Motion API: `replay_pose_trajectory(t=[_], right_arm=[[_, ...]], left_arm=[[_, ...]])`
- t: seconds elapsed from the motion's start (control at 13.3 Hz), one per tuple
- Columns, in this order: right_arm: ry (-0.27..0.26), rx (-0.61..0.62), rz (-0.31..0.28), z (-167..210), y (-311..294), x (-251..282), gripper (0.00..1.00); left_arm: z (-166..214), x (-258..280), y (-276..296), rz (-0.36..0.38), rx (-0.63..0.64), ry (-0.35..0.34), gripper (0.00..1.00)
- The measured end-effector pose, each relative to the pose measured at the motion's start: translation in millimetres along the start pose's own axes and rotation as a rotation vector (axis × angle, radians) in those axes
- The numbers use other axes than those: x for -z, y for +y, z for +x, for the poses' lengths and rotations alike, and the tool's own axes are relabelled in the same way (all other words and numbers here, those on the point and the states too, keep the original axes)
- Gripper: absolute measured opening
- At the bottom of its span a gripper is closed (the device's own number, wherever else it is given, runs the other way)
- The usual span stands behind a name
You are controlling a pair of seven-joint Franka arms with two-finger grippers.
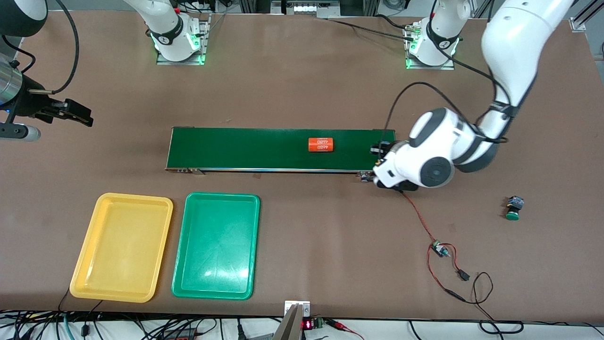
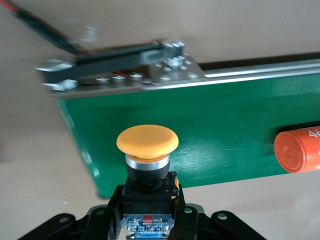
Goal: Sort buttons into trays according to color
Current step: 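Carry the yellow button onto the green belt and release it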
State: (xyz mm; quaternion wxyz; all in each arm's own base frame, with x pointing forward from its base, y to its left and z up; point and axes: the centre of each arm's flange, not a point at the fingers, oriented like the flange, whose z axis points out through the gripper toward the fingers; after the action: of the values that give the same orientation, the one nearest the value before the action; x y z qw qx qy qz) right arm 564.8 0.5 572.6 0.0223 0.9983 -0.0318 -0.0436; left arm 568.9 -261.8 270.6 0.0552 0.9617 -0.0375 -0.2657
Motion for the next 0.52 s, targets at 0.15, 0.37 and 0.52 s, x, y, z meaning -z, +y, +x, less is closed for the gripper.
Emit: replay_pose_trajectory(t=[0.15,0.37,0.52], right_arm=[[0.0,0.001,0.0,0.0,-0.2,0.0,1.0],[-0.001,0.004,0.0,0.1,-1.3,-0.4,1.0],[-0.01,0.013,-0.002,2.1,-6.2,-5.1,1.0]], left_arm=[[-2.1,-14.7,9.3,0.007,-0.001,-0.005,0.41],[0.4,-33.8,7.4,0.003,0.002,-0.012,0.41],[1.6,-43.7,6.3,0.003,0.003,-0.022,0.48]])
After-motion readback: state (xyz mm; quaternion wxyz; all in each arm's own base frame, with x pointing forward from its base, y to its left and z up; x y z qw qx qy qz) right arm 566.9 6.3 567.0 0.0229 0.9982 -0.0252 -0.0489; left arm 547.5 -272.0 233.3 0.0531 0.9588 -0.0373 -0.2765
